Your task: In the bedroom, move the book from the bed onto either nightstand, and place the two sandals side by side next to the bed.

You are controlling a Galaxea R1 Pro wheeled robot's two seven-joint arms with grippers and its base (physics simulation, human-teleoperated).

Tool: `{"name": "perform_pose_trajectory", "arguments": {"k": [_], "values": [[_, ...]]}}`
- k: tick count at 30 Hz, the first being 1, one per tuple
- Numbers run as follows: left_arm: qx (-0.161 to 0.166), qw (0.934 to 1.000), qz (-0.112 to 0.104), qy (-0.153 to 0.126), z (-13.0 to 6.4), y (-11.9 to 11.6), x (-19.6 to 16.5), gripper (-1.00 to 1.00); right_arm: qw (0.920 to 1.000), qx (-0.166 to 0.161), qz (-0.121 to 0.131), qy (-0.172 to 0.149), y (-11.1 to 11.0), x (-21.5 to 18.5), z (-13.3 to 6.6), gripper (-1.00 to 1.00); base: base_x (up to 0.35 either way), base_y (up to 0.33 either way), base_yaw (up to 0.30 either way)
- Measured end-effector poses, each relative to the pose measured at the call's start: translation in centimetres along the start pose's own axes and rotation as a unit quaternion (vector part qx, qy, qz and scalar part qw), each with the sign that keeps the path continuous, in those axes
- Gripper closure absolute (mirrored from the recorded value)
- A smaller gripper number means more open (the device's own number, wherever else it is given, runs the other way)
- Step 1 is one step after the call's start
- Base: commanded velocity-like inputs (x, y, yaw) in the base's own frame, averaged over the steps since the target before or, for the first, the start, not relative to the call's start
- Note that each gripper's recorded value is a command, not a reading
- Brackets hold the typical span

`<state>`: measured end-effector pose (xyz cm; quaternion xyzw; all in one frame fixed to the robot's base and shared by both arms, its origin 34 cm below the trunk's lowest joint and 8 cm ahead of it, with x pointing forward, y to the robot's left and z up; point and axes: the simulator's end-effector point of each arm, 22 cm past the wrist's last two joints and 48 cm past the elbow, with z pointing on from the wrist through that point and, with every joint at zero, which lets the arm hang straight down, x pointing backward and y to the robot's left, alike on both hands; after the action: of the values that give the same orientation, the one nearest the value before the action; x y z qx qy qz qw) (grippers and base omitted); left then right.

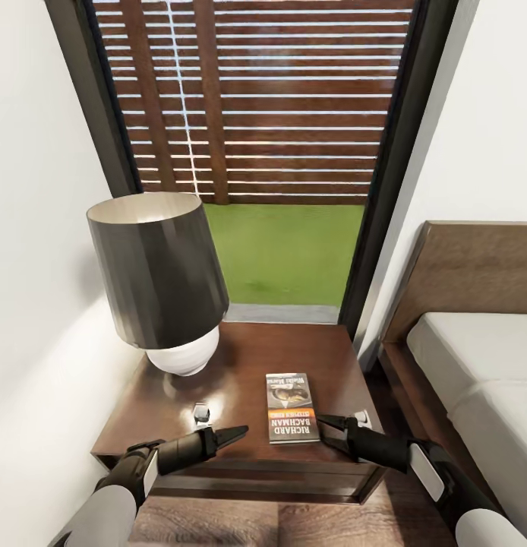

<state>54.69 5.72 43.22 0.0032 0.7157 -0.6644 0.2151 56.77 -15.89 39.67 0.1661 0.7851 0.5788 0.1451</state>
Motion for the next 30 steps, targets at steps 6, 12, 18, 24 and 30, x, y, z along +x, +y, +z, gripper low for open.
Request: {"name": "perform_pose_trajectory", "arguments": {"k": [6,12,18,24,30], "values": [[0.0,1.0,0.0,0.0,0.0,-0.03,-0.01,-1.0,1.0,0.0,0.0,0.0,0.02,0.0,-0.01,-1.0,-0.051,0.0,0.0],[0.0,1.0,0.0,0.0,0.0,-0.01,0.02,-1.0,1.0,0.0,0.0,0.0,0.01,0.0,0.0,-1.0,-0.087,0.0,0.0],[0.0,1.0,0.0,0.001,0.01,-0.02,0.02,-1.0,1.0,0.0,0.0,0.0,0.03,0.0,-0.01,-1.0,-0.089,0.0,0.0],[0.0,1.0,0.0,0.001,0.0,-0.01,0.05,-1.0,1.0,0.0,0.0,0.0,0.02,0.01,-0.01,-1.0,-0.009,0.0,0.0],[0.0,1.0,0.0,0.001,0.02,0.01,0.03,-1.0,1.0,0.001,-0.001,0.001,-0.04,0.04,0.01,-1.0,-0.156,0.0,0.0]]}}
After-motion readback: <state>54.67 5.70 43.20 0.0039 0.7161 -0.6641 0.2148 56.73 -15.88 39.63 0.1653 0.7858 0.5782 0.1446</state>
